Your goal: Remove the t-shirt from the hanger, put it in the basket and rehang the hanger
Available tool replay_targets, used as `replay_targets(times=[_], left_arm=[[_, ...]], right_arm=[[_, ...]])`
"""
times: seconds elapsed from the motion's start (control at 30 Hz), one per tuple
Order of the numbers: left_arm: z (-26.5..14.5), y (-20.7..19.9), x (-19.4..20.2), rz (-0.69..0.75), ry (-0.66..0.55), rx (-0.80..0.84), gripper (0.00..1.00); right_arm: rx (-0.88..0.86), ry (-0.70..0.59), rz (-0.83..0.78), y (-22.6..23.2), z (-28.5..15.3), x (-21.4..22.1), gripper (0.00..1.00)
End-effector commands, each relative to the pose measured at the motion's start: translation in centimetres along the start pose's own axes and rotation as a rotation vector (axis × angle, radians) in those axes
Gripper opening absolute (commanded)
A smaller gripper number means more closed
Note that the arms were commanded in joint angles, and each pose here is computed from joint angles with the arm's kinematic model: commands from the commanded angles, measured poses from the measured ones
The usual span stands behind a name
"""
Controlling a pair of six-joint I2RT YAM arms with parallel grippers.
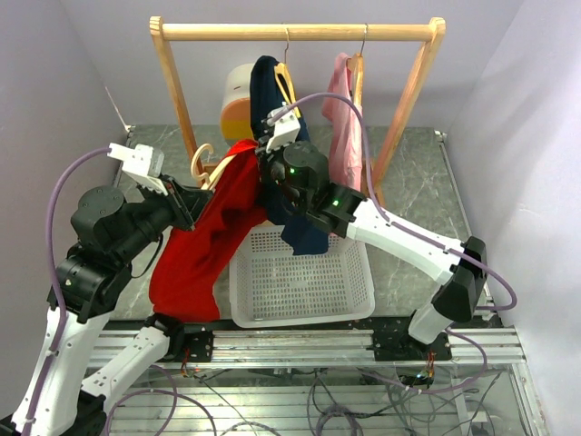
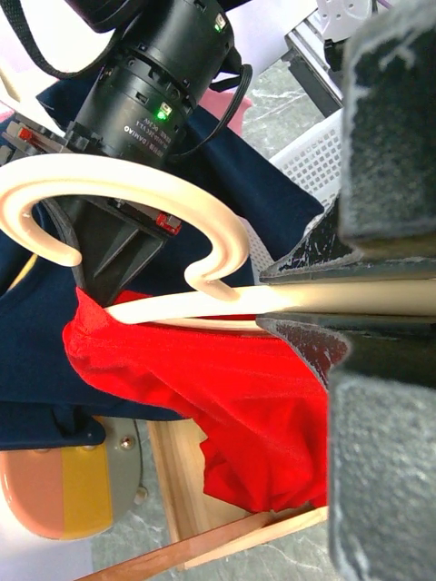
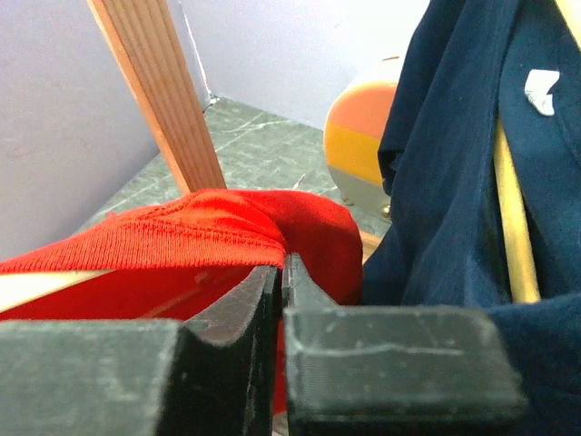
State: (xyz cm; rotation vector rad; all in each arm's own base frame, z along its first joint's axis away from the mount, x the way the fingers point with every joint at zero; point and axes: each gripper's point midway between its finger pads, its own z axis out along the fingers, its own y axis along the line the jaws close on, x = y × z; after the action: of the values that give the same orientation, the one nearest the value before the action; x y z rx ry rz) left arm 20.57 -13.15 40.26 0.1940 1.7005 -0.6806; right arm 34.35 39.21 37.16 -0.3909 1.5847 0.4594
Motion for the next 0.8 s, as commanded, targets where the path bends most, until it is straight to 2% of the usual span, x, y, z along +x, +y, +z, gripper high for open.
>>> replay_targets(times=[0.0,0.3,0.77], left_arm=[[-0.9,0.0,-1.2,0.018,-0.043,-0.014,0.07],[-2.4,-1.3,0.0,0.061,0.040,0.054,0.07],[-5.8,-1.8,-1.1,0.116,0.029,0.038,0.07]], right_arm=[[0.060,-0.063,-0.003,-2.2,-1.0,-2.3,0.00],[0.200,-0.049,-0.003,-10.9,0.1,-2.9,0.00],[0.318,-0.011,-0.010,-15.3,2.8,-1.4,0.00]])
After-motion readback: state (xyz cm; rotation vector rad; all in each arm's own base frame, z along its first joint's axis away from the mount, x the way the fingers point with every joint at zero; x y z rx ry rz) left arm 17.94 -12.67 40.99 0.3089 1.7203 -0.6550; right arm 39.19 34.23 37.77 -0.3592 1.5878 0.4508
